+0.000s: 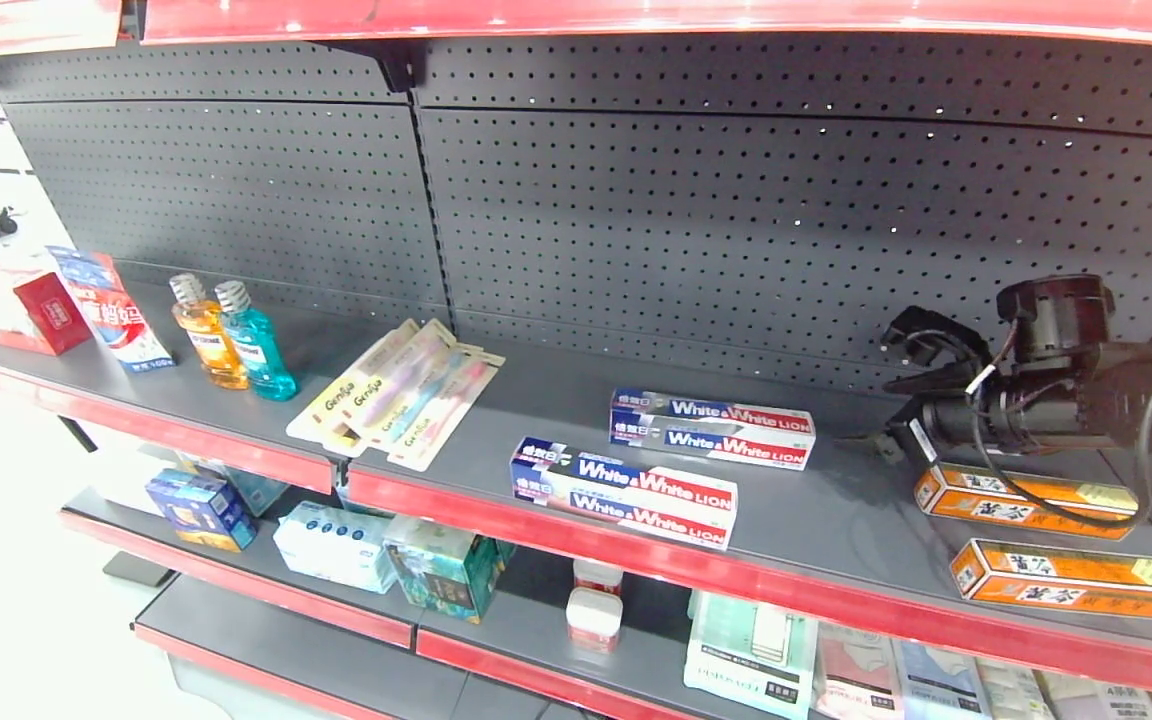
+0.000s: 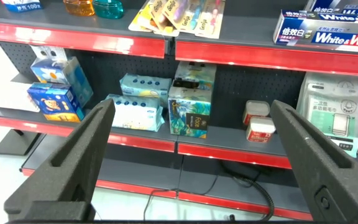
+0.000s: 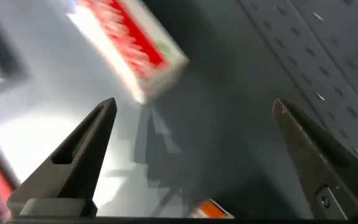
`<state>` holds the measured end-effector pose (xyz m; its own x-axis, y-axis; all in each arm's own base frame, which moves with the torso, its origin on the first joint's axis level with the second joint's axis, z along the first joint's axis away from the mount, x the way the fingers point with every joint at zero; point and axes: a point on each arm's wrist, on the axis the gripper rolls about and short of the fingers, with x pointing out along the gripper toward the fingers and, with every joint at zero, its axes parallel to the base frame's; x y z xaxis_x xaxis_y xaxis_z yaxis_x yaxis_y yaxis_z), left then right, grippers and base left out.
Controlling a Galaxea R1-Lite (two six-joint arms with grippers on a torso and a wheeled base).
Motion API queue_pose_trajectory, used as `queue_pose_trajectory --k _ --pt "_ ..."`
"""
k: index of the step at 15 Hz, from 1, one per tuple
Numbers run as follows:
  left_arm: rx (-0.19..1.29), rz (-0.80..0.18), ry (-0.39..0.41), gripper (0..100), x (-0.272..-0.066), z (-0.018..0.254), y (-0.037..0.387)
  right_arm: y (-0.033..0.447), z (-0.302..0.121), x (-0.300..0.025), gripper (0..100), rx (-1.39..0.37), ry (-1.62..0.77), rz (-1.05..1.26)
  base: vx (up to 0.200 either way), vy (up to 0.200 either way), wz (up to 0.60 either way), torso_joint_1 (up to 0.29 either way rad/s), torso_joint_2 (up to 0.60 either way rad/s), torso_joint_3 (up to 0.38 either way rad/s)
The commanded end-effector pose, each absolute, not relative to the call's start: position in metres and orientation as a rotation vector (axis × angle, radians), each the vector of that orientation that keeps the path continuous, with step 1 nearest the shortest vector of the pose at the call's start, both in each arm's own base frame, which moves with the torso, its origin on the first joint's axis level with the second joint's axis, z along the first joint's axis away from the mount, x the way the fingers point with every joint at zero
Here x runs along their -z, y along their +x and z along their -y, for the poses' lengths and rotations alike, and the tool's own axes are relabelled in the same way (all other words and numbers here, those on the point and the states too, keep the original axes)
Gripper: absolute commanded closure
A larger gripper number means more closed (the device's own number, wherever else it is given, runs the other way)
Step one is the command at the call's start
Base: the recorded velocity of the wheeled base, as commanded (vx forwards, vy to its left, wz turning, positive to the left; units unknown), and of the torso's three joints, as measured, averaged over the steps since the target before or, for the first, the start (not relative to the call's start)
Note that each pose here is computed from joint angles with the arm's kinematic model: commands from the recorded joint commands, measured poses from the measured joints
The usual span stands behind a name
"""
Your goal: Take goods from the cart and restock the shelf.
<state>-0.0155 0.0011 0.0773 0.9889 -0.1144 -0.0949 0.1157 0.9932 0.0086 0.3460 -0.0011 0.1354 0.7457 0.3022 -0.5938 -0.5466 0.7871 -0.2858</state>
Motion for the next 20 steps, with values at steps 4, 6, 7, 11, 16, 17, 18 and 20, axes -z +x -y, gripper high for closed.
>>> queue_pose_trajectory --k 4,6,7,11,16,17,18,20 --pt "0.115 -0.096 0.014 0 -0.077 -0.001 -0.015 0.354 -0.002 -0.128 0 -0.359 -0.46 -0.619 0.0 0.0 0.0 0.0 0.0 0.0" --pt "0.115 -0.096 0.014 0 -0.077 -0.001 -0.015 0.357 -0.004 -0.123 0 -0.333 -0.463 -0.636 0.0 0.0 0.0 0.0 0.0 0.0" --pt "0.115 -0.096 0.014 0 -0.077 -0.001 -0.015 0.358 -0.004 -0.119 0 -0.302 -0.465 -0.655 0.0 0.0 0.0 0.0 0.0 0.0" --pt "0.115 -0.096 0.014 0 -0.077 -0.001 -0.015 0.36 -0.012 -0.115 0 -0.256 -0.444 -0.682 0.0 0.0 0.0 0.0 0.0 0.0" --pt "0.115 -0.094 0.014 0 -0.077 -0.001 -0.015 0.361 -0.026 -0.117 0 -0.231 -0.375 -0.677 0.0 0.0 0.0 0.0 0.0 0.0" --pt "0.115 -0.096 0.014 0 -0.077 -0.001 -0.015 0.361 -0.028 -0.117 0 -0.236 -0.376 -0.676 0.0 0.0 0.0 0.0 0.0 0.0" --pt "0.115 -0.096 0.014 0 -0.077 -0.001 -0.015 0.36 -0.031 -0.118 0 -0.242 -0.376 -0.672 0.0 0.0 0.0 0.0 0.0 0.0" --pt "0.115 -0.096 0.014 0 -0.077 -0.001 -0.015 0.359 -0.036 -0.118 0 -0.255 -0.38 -0.67 0.0 0.0 0.0 0.0 0.0 0.0"
